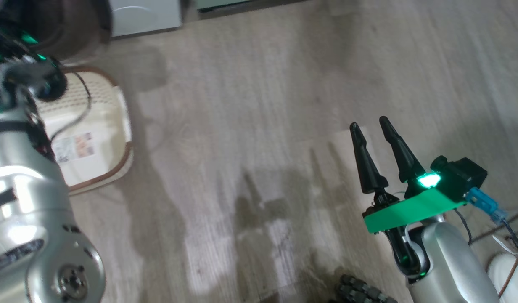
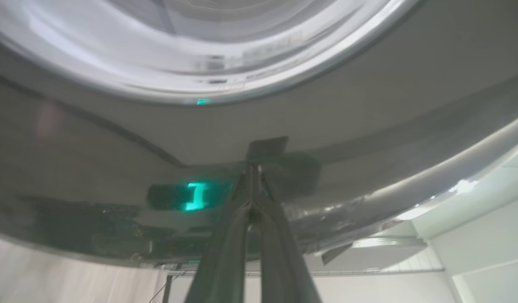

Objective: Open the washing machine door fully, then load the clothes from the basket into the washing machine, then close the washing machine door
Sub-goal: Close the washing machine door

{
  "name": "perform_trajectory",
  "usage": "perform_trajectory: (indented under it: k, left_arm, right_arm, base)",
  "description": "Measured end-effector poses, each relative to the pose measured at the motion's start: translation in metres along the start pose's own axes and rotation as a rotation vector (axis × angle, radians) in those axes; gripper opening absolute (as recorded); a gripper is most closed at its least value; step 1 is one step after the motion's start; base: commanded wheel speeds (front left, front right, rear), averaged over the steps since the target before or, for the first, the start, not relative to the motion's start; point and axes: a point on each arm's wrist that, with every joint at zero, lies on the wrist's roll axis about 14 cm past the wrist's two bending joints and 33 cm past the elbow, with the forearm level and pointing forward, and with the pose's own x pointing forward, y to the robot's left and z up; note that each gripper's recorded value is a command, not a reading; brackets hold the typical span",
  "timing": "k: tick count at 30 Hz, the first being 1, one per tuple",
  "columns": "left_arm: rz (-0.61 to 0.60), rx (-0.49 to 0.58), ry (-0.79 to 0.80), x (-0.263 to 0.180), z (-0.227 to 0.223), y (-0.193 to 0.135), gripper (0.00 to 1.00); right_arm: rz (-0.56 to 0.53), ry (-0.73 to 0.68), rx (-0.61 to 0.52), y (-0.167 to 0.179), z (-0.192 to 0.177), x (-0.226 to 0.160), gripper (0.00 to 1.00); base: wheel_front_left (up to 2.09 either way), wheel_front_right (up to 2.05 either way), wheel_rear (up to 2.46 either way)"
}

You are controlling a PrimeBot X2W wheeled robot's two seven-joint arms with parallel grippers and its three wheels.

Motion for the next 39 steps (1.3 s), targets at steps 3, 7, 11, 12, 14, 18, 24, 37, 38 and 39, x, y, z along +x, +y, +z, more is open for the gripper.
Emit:
perform_trajectory:
  k: [3,7,11,12,14,18,24,37,38,39]
  left_arm:
    - [-0.026,-0.024,-0.047,0.017,-0.003,-0.007,0.0]
    - [-0.036,-0.048,-0.054,0.033,-0.015,-0.01,0.0]
    - [-0.06,-0.074,-0.041,0.058,-0.035,-0.02,0.0]
    - [-0.057,-0.076,-0.041,0.062,-0.038,-0.019,0.0]
    - [-0.046,-0.073,-0.046,0.068,-0.041,-0.016,0.0]
    - [-0.024,-0.056,-0.047,0.077,-0.048,-0.01,0.0]
    - [-0.028,-0.04,-0.036,0.078,-0.054,-0.017,0.0]
    - [0.101,0.091,0.18,-0.041,-0.074,0.037,0.0]
    - [0.101,0.112,0.192,-0.053,-0.074,0.036,0.0]
    - [0.101,0.138,0.206,-0.065,-0.075,0.035,0.0]
  right_arm:
    - [-0.039,-0.006,-0.012,-0.012,0.004,-0.007,1.0]
    - [-0.074,-0.012,-0.01,-0.021,0.008,-0.014,1.0]
    - [-0.12,-0.015,-0.018,-0.034,0.011,-0.023,1.0]
    - [-0.127,-0.015,-0.018,-0.035,0.011,-0.025,1.0]
    - [-0.14,-0.015,-0.007,-0.038,0.012,-0.028,1.0]
    - [-0.163,-0.02,0.003,-0.042,0.014,-0.034,1.0]
    - [-0.17,-0.035,0.009,-0.044,0.019,-0.037,1.0]
    - [-0.112,-0.099,0.02,-0.03,0.033,-0.036,1.0]
    - [-0.105,-0.108,0.023,-0.029,0.035,-0.036,1.0]
    - [-0.1,-0.113,0.028,-0.027,0.036,-0.036,1.0]
  base:
    - [0.0,0.0,0.0]
    - [0.0,0.0,0.0]
    - [0.0,0.0,0.0]
    - [0.0,0.0,0.0]
    - [0.0,0.0,0.0]
    - [0.0,0.0,0.0]
    - [0.0,0.0,0.0]
    - [0.0,0.0,0.0]
    - [0.0,0.0,0.0]
    - [0.0,0.0,0.0]
